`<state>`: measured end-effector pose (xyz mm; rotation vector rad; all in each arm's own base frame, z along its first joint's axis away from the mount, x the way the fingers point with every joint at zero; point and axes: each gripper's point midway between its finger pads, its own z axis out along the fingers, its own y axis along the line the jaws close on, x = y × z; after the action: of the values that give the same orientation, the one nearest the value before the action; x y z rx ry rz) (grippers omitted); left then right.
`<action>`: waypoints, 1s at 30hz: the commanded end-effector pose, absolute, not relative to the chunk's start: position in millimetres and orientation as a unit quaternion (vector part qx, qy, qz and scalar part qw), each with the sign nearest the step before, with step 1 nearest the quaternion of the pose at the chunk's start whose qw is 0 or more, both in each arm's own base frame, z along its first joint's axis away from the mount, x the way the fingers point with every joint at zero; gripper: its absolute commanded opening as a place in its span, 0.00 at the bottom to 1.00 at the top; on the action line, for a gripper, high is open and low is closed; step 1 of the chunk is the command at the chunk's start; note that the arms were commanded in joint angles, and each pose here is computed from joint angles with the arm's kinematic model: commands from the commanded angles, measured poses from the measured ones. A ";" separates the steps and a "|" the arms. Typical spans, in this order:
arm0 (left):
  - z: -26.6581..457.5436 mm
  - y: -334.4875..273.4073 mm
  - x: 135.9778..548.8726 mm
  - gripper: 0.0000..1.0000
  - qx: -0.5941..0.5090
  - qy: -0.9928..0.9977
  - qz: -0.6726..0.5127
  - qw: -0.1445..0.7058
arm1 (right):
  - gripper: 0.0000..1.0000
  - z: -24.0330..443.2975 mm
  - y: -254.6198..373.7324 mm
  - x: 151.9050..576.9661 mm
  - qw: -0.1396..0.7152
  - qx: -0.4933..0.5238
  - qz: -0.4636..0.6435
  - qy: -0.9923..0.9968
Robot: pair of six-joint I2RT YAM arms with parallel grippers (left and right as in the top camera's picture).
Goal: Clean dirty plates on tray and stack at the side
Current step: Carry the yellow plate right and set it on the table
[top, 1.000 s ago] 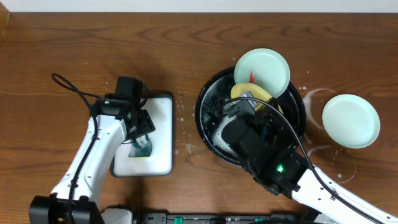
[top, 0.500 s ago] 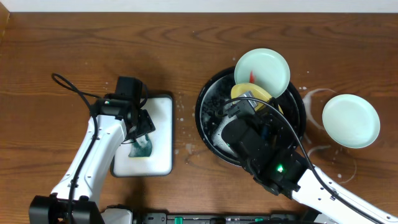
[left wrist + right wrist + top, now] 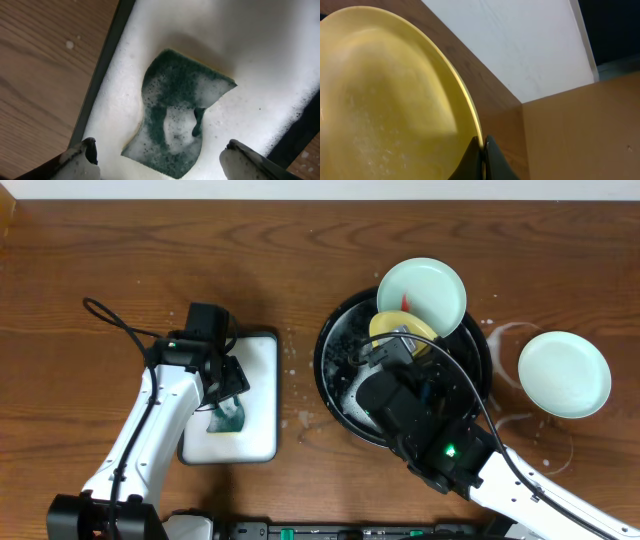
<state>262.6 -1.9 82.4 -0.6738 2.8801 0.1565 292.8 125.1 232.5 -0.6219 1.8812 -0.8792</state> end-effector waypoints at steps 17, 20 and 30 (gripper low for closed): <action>81.9 -0.1 261.9 0.83 -0.226 0.969 0.054 0.089 | 0.01 185.5 79.0 296.7 0.411 -0.071 -0.207 0.885; 81.9 -0.2 261.8 0.83 -0.226 0.969 0.054 0.089 | 0.01 170.7 74.3 299.6 0.372 -0.027 -0.101 0.922; 81.9 -0.1 261.9 0.83 -0.226 0.969 0.054 0.089 | 0.01 179.5 -43.5 299.4 0.339 0.239 0.074 0.907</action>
<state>262.6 -1.9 82.3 -0.6738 2.8801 0.1565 299.4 -39.1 174.2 0.4724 2.3893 -0.0541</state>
